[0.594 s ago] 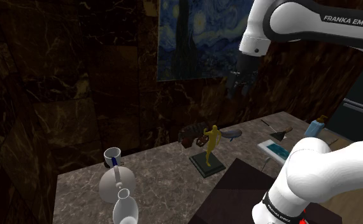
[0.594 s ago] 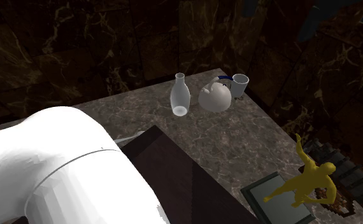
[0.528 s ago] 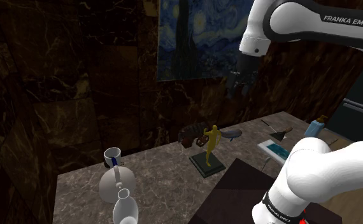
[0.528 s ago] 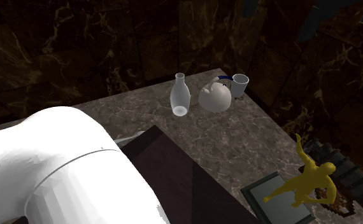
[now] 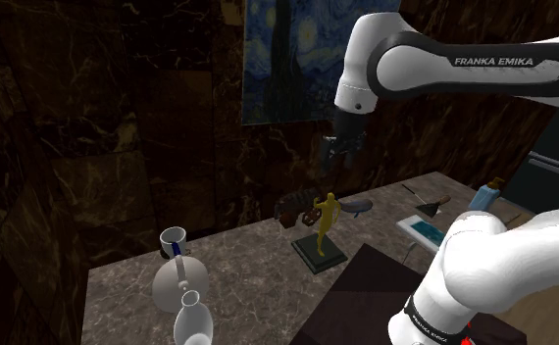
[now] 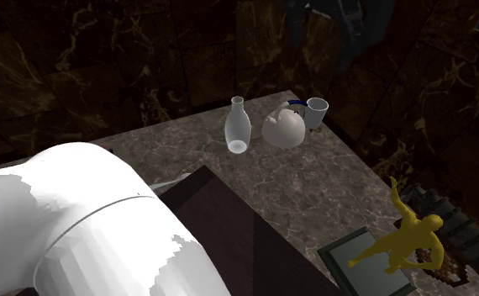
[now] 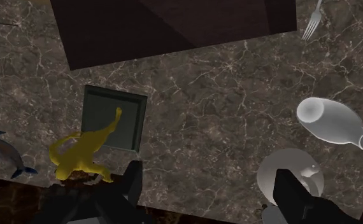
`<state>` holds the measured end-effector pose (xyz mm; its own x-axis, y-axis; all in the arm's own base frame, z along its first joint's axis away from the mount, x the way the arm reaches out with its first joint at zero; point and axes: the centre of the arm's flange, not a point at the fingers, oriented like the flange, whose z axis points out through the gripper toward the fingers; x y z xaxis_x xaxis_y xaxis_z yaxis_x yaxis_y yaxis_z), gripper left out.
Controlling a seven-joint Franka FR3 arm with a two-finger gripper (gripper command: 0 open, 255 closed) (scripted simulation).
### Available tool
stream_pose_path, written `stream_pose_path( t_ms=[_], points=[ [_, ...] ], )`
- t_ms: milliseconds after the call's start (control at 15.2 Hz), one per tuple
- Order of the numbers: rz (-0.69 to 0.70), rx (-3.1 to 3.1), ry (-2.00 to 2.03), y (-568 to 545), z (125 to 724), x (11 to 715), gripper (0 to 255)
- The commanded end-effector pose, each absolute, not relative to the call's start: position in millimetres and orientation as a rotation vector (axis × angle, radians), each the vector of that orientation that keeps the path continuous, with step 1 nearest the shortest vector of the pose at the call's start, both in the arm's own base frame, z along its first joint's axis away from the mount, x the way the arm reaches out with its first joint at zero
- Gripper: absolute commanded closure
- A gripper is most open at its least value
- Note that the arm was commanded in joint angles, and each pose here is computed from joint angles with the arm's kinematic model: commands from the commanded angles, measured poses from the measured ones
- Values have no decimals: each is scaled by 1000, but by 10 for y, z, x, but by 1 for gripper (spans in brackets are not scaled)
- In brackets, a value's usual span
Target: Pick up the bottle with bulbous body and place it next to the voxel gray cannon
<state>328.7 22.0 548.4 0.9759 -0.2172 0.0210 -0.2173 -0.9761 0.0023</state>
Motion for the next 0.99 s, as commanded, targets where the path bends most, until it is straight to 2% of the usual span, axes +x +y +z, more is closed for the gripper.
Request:
stream_pose_path(
  t_ms=[0, 924],
  points=[
    [30, 3120, -334, 389, 5315, 3403, 0],
    [-2, 3126, -269, 1624, 4120, 4107, 0]
  ],
)
